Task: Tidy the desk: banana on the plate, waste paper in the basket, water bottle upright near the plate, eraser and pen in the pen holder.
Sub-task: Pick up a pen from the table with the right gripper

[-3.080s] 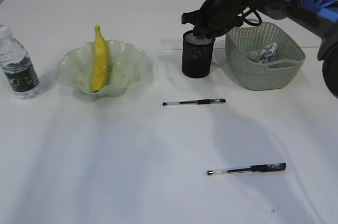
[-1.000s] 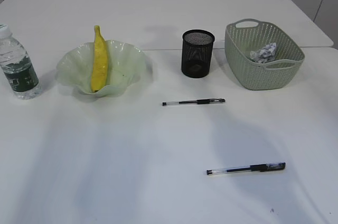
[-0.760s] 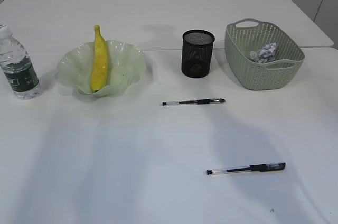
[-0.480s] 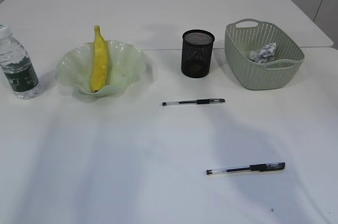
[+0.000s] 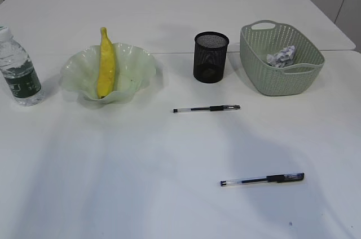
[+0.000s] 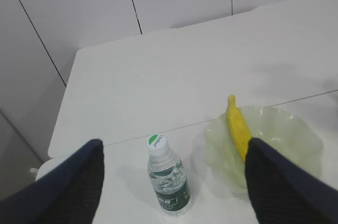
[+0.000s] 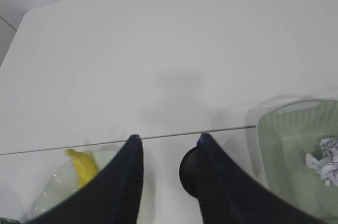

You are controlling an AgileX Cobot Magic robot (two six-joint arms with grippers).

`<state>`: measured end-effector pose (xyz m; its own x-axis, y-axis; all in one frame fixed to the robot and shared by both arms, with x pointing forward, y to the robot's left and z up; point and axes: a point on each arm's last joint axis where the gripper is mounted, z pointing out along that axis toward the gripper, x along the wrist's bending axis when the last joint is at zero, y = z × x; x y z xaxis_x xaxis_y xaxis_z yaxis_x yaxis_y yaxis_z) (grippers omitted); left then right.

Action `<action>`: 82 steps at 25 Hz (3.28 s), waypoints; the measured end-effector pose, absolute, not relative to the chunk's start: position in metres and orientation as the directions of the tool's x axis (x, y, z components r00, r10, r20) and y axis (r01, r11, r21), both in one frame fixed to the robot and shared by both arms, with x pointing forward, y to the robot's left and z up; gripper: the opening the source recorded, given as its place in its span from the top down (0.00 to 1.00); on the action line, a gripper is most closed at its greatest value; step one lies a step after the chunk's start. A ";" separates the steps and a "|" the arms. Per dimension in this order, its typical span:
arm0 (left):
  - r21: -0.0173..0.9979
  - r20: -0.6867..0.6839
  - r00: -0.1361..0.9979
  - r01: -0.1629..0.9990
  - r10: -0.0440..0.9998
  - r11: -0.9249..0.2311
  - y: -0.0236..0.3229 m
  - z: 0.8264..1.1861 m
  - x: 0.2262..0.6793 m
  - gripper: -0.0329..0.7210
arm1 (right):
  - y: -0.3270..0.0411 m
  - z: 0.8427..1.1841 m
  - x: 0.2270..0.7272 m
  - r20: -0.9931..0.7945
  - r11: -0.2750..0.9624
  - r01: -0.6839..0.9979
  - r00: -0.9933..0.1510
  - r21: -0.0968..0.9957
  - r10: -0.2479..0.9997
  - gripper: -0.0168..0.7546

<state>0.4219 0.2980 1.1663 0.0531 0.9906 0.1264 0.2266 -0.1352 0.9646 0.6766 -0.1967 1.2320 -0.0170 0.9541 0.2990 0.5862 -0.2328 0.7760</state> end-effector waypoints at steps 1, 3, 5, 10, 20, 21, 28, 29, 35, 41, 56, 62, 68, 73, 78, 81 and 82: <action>0.964 0.126 0.054 0.231 0.991 -0.135 0.298 1.166 0.422 0.17 | -0.199 1.236 0.674 0.290 -0.233 0.574 -0.009 0.785 0.957 0.65; 0.961 0.128 0.055 0.239 0.990 -0.138 0.298 1.165 0.422 0.17 | -0.203 1.246 0.667 0.279 -0.232 0.551 -0.002 0.801 0.960 0.65; 0.961 0.128 0.055 0.240 0.990 -0.138 0.298 1.165 0.422 0.17 | -0.206 1.257 0.658 0.271 -0.225 0.530 -0.008 0.818 0.963 0.65; 0.961 0.130 0.055 0.240 0.990 -0.139 0.298 1.165 0.422 0.17 | -0.212 1.282 0.633 0.247 -0.198 0.495 -0.036 0.846 0.968 0.65; 0.961 0.130 0.055 0.241 0.990 -0.139 0.298 1.165 0.422 0.17 | -0.229 1.277 0.581 0.135 -0.109 0.613 0.004 0.783 0.991 0.65; 0.961 0.130 0.055 0.241 0.990 -0.139 0.298 1.165 0.422 0.17 | -0.230 1.274 0.578 0.130 -0.106 0.625 0.007 0.773 0.992 0.65; 0.961 0.130 0.055 0.241 0.990 -0.139 0.298 1.165 0.422 0.17 | -0.232 1.251 0.567 0.139 -0.134 0.701 0.050 0.701 0.989 0.65; 0.961 0.130 0.055 0.241 0.990 -0.139 0.298 1.165 0.422 0.17 | -0.231 1.245 0.568 0.143 -0.142 0.714 0.059 0.686 0.988 0.65; 0.961 0.130 0.055 0.241 0.990 -0.139 0.298 1.165 0.422 0.17 | -0.229 1.200 0.573 0.133 -0.162 0.811 0.105 0.562 0.986 0.65; 0.960 0.130 0.055 0.243 0.990 -0.139 0.298 1.165 0.422 0.17 | -0.229 1.131 0.571 0.075 -0.184 0.911 0.168 0.370 0.983 0.65; 0.960 0.114 0.058 0.249 0.992 -0.125 0.298 1.164 0.421 0.17 | -0.227 1.058 0.550 0.048 -0.234 0.965 0.230 0.120 0.972 0.65; 0.960 0.109 0.083 0.249 0.991 -0.127 0.293 1.164 0.421 0.17 | -0.227 1.059 0.550 0.064 -0.322 0.940 0.316 0.117 0.947 0.65; 0.959 0.081 0.139 0.259 0.987 -0.115 0.283 1.163 0.420 0.17 | -0.227 1.059 0.550 0.094 -0.571 0.815 0.564 0.095 0.821 0.65; 0.958 0.087 0.187 0.254 0.978 -0.134 0.274 1.162 0.419 0.17 | -0.222 1.056 0.551 0.116 -0.716 0.696 0.708 0.049 0.697 0.65; 0.946 0.148 0.255 0.245 0.955 -0.212 0.262 1.161 0.417 0.17 | -0.201 1.045 0.549 0.095 -0.769 0.639 0.765 0.017 0.637 0.65; 0.939 0.187 0.298 0.227 0.936 -0.260 0.255 1.161 0.415 0.17 | -0.186 1.035 0.550 0.062 -0.793 0.609 0.791 0.020 0.608 0.65; 0.937 0.194 0.309 0.222 0.931 -0.269 0.253 1.161 0.414 0.17 | -0.181 1.030 0.550 0.050 -0.808 0.589 0.807 0.014 0.589 0.66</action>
